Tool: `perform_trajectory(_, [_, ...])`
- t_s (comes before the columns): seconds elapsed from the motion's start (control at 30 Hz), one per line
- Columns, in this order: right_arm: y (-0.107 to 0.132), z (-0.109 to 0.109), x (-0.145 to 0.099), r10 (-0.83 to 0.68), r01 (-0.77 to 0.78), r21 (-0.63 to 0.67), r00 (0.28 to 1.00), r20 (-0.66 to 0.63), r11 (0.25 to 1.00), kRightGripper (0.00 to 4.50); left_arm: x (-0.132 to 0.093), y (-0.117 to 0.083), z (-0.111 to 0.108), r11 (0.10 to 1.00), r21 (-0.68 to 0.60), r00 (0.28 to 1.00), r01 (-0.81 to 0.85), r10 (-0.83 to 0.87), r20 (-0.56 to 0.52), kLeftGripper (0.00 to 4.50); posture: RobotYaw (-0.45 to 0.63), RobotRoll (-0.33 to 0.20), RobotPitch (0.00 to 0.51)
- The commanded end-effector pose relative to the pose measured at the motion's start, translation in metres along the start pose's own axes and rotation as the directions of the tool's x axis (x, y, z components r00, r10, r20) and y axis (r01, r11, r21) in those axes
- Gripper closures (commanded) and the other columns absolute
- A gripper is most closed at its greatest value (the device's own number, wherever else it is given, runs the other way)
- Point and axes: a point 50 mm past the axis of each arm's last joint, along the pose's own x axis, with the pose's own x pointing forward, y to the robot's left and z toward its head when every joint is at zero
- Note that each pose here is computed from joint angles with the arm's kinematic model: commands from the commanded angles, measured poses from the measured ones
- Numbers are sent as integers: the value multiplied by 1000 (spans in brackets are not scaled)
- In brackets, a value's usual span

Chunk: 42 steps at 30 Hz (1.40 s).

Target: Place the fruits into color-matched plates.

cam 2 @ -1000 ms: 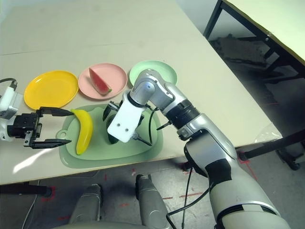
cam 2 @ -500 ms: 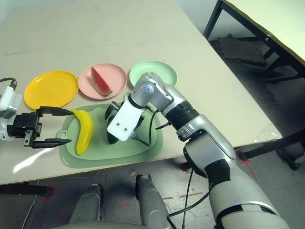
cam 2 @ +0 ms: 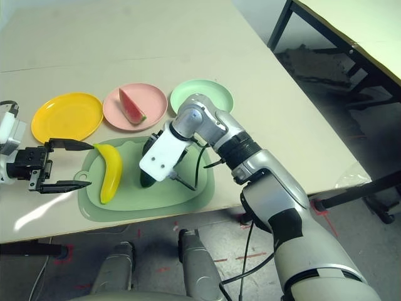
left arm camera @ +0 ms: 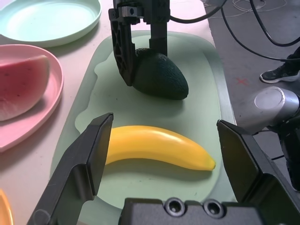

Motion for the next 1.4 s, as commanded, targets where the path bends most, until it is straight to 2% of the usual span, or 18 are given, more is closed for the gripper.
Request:
perform_trajectory(0.03, [-3, -5, -18, -13, 14, 28, 1000, -16, 1000, 1399, 2, 1, -1, 1000, -8, 1000, -13, 13, 22, 0, -30, 0, 214])
perform_trajectory(0.17, [-6, -17, -46, -52, 57, 83, 996, -66, 995, 1399, 7, 3, 5, 998, -32, 993, -56, 59, 103, 0, -31, 0, 214])
perform_trajectory(0.3, [-7, -34, -69, -100, 123, 172, 986, -136, 977, 1399, 12, 4, 5, 994, -57, 989, -97, 102, 108, 0, -31, 0, 214])
perform_trajectory(0.43, [-4, -65, -96, -181, 284, 321, 932, -313, 903, 1399, 14, 6, 5, 991, -75, 988, -109, 117, 102, 0, -45, 0, 212])
perform_trajectory(0.5, [0, -76, -97, -204, 350, 370, 902, -379, 861, 1399, 14, 7, 4, 991, -73, 989, -111, 118, 93, 0, -51, 0, 212])
perform_trajectory(0.6, [8, -90, -95, -228, 437, 363, 840, -493, 823, 1399, 15, 9, 3, 992, -61, 990, -111, 116, 76, 0, -49, 0, 212])
perform_trajectory(0.7, [18, -100, -90, -239, 498, 398, 804, -544, 770, 1399, 15, 7, 2, 993, -56, 992, -106, 109, 63, 0, -47, 0, 213])
perform_trajectory(0.8, [30, -108, -85, -209, 519, 399, 769, -604, 756, 1399, 12, 6, 2, 992, -56, 992, -113, 116, 53, 0, -36, 0, 214])
perform_trajectory(0.93, [38, -112, -78, -245, 581, 473, 764, -596, 662, 1399, 8, 5, 2, 991, -55, 991, -123, 125, 44, 0, -36, 0, 214])
perform_trajectory(1.1, [45, -116, -74, -233, 587, 458, 749, -620, 668, 1399, 6, 3, 1, 992, -42, 992, -121, 122, 16, 0, -20, 0, 217])
perform_trajectory(1.13, [45, -116, -74, -237, 590, 457, 748, -620, 666, 640, 6, 2, 0, 992, -41, 992, -121, 122, 14, 0, -18, 0, 216])
perform_trajectory(1.2, [46, -116, -74, -239, 592, 456, 746, -622, 664, 19, 6, 2, 0, 992, -40, 992, -121, 122, 13, 0, -19, 0, 214])
perform_trajectory(1.4, [47, -116, -82, -234, 587, 443, 743, -627, 677, 19, 8, 2, -1, 993, -26, 994, -111, 111, 5, 0, -26, 0, 211])
